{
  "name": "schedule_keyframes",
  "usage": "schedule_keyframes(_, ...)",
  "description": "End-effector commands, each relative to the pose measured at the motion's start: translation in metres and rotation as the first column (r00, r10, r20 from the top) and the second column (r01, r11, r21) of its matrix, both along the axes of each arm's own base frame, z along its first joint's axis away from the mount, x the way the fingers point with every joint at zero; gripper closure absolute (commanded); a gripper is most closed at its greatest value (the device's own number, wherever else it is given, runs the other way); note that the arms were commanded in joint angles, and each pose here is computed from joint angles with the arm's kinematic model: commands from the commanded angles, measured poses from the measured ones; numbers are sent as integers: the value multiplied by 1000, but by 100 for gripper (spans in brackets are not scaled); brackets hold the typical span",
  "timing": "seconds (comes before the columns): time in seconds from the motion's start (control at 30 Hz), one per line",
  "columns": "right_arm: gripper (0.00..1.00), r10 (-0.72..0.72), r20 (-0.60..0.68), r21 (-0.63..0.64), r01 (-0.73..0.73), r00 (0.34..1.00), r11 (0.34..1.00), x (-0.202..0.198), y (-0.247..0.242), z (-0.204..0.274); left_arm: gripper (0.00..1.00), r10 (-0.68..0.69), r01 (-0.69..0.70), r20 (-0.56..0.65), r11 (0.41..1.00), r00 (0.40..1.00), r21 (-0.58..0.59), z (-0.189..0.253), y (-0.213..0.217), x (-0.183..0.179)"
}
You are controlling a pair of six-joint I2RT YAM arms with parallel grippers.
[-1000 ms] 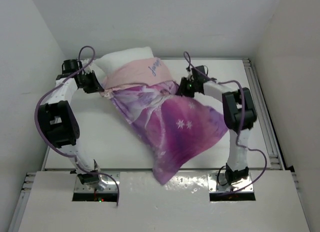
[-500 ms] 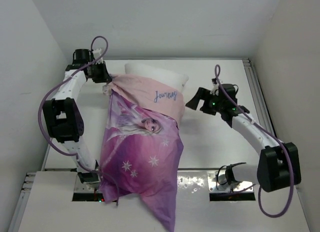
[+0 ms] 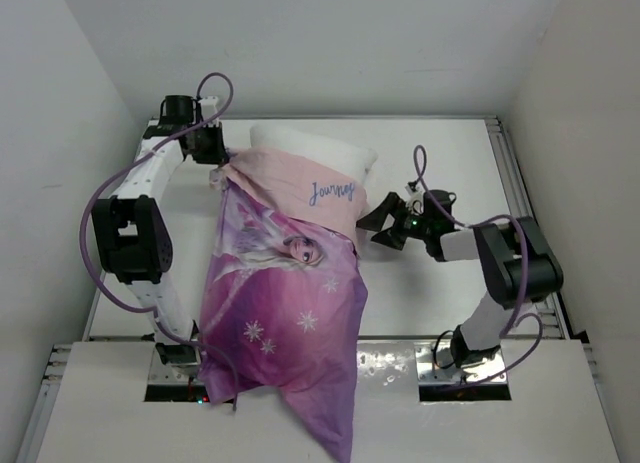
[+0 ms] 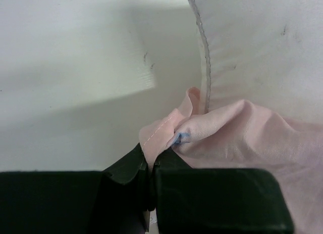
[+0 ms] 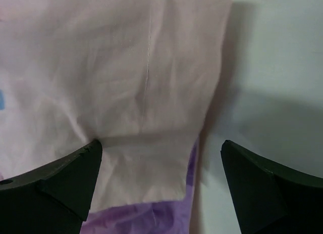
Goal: Put the pillow into the pillowcase
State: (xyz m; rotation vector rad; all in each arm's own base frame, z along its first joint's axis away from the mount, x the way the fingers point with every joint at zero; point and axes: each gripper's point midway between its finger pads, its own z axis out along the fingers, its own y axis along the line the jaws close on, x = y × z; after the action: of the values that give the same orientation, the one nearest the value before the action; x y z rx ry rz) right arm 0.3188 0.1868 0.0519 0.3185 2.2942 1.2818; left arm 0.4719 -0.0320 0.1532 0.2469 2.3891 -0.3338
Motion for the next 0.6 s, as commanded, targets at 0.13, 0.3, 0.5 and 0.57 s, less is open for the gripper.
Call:
schedule_keyframes(0.13,11,19,348,240,-109,937,965,35,52,67,100,-33,24,128,997,991,68,33,-6,19)
schedule_keyframes(0.3,91,-62,339,259,-30,939,965,34,34,69,100,-34,21,160,996,987,82,45,-4,21)
schedule_keyframes(0.5,100,-172,260,120,146,950,982,32,-17,48,100,-29,12,214,996,976,83,68,1,26)
schedule_keyframes(0.57,100,-137,284,19,138,949,990,35,-22,43,100,-34,15,221,996,975,84,71,1,26)
